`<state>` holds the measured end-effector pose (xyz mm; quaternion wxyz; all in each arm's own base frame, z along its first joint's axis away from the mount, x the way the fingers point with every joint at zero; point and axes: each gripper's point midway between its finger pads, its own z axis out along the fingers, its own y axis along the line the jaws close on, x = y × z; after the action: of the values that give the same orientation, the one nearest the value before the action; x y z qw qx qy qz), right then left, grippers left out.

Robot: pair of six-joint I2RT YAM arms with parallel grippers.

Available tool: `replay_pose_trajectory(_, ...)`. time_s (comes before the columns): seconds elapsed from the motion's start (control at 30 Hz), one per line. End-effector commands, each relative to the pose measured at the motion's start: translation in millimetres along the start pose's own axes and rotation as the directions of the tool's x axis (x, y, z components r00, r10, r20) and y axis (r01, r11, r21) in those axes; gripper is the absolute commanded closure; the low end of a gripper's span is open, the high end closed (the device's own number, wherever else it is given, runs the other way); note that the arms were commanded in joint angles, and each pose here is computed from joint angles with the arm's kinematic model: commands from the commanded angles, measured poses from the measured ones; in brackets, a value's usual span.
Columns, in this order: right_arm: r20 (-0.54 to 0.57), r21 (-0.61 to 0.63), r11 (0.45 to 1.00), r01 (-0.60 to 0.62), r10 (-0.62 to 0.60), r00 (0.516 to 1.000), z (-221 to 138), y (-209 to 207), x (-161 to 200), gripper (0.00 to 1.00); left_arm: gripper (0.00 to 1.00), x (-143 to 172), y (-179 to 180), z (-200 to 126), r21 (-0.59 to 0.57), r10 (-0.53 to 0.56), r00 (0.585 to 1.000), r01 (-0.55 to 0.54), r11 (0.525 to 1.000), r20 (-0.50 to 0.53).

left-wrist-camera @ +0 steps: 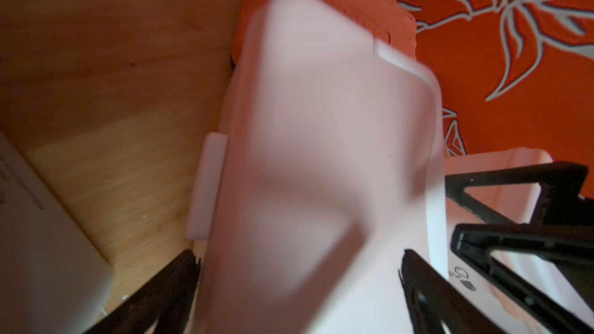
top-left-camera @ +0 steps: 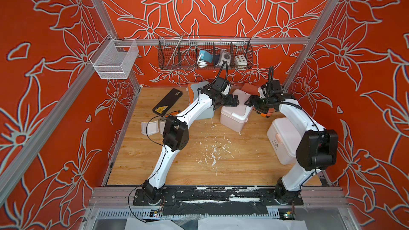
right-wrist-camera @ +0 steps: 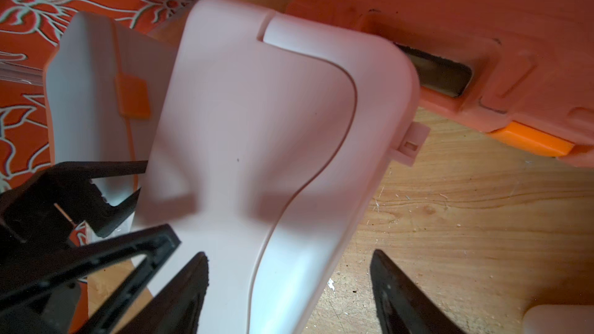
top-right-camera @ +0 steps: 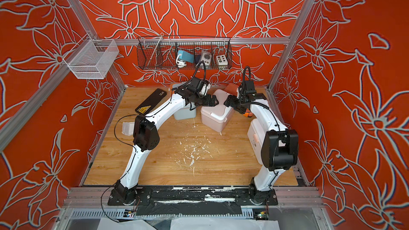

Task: Open first aid kits and take out gauze
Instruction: Move the first aid kit to the center of the board.

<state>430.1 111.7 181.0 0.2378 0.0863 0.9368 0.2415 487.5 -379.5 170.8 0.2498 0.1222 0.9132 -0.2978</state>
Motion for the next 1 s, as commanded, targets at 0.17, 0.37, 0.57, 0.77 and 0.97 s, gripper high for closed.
replay_pose_trajectory(0.17,-0.059,-0.053,0.998,0.043,-0.046,0.997,-7.2,7.2,16.5,0.22,0.06,40.1,-60.8,-17.0,0.141,0.067,0.997,-0.061,0.988,-0.037)
replay_pose_trajectory(0.37,-0.111,-0.079,0.995,0.063,-0.072,0.991,-15.0,4.6,47.9,0.26,0.06,81.3,-92.9,-28.9,0.195,0.086,0.994,-0.073,0.978,-0.060)
replay_pose_trajectory(0.57,-0.156,-0.104,0.990,0.093,-0.109,0.982,-25.8,9.5,93.3,0.28,0.07,123.5,-94.6,-51.8,0.210,0.063,0.995,-0.046,0.977,-0.076)
replay_pose_trajectory(0.77,-0.203,-0.133,0.978,0.160,-0.185,0.962,-38.2,22.0,147.2,0.29,0.07,169.8,-82.3,-85.1,0.251,0.012,0.996,0.010,0.968,-0.089)
replay_pose_trajectory(0.97,-0.212,-0.087,0.972,0.218,-0.232,0.949,-56.3,20.9,176.4,0.28,0.06,206.6,-80.2,-121.5,0.299,-0.042,0.997,0.060,0.952,-0.066)
